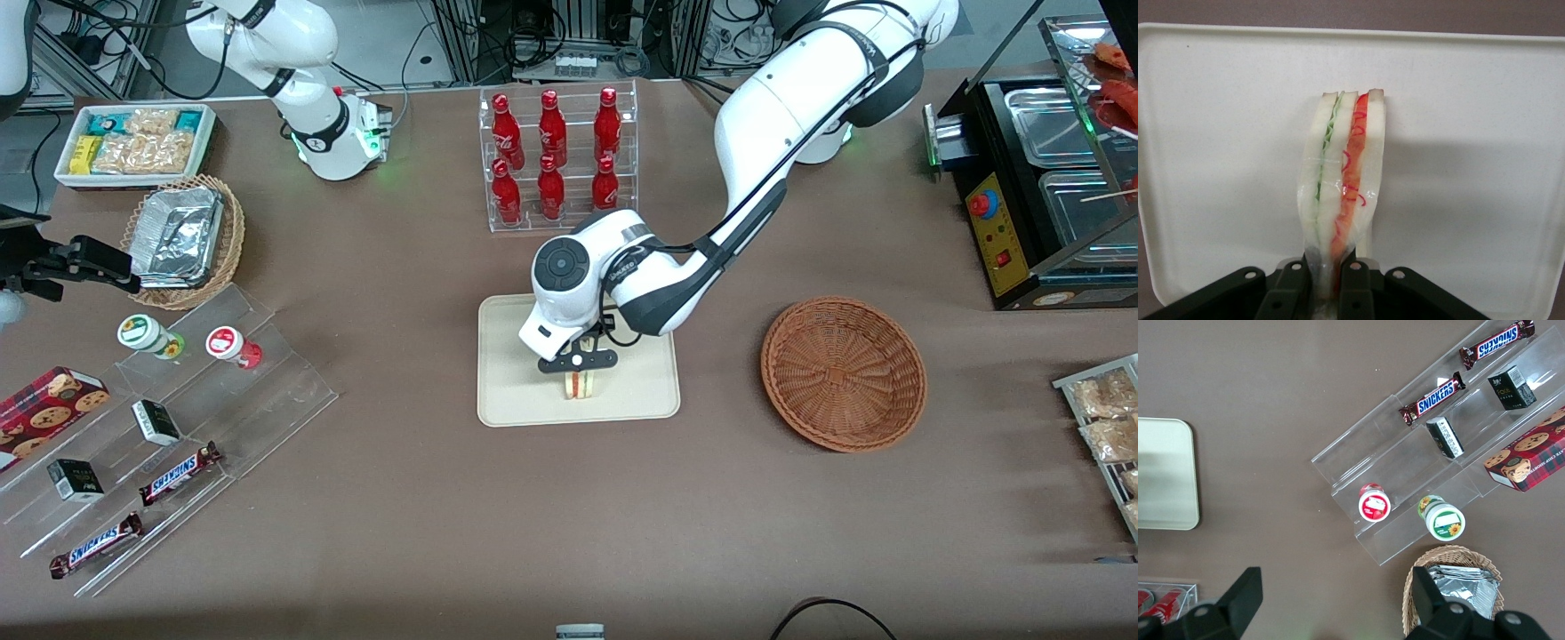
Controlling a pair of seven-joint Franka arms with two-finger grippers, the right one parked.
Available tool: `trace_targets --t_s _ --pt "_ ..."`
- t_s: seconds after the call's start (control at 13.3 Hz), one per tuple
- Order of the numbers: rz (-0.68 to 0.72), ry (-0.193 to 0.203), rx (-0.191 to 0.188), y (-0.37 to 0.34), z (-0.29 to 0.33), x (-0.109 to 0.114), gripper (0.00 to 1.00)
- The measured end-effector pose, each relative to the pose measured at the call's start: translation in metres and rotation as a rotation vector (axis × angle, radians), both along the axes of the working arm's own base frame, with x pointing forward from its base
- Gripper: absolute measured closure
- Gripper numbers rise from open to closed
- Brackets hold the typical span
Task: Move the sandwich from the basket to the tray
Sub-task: 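Lower the sandwich onto the beige tray with the left gripper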
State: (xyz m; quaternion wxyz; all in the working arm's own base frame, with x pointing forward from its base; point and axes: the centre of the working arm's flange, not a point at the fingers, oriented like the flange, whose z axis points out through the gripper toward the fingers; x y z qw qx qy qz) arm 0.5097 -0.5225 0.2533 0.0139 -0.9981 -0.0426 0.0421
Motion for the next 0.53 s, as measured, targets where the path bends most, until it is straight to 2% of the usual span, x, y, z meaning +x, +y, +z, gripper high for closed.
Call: trace_targets --t_s 0.38,0.53 --pt "0.01 0.003 0.005 -0.0029 -0.0037 -0.0034 0.82" --pt "0.009 0.003 0.008 -0.0049 -0.005 -0.0057 0.64"
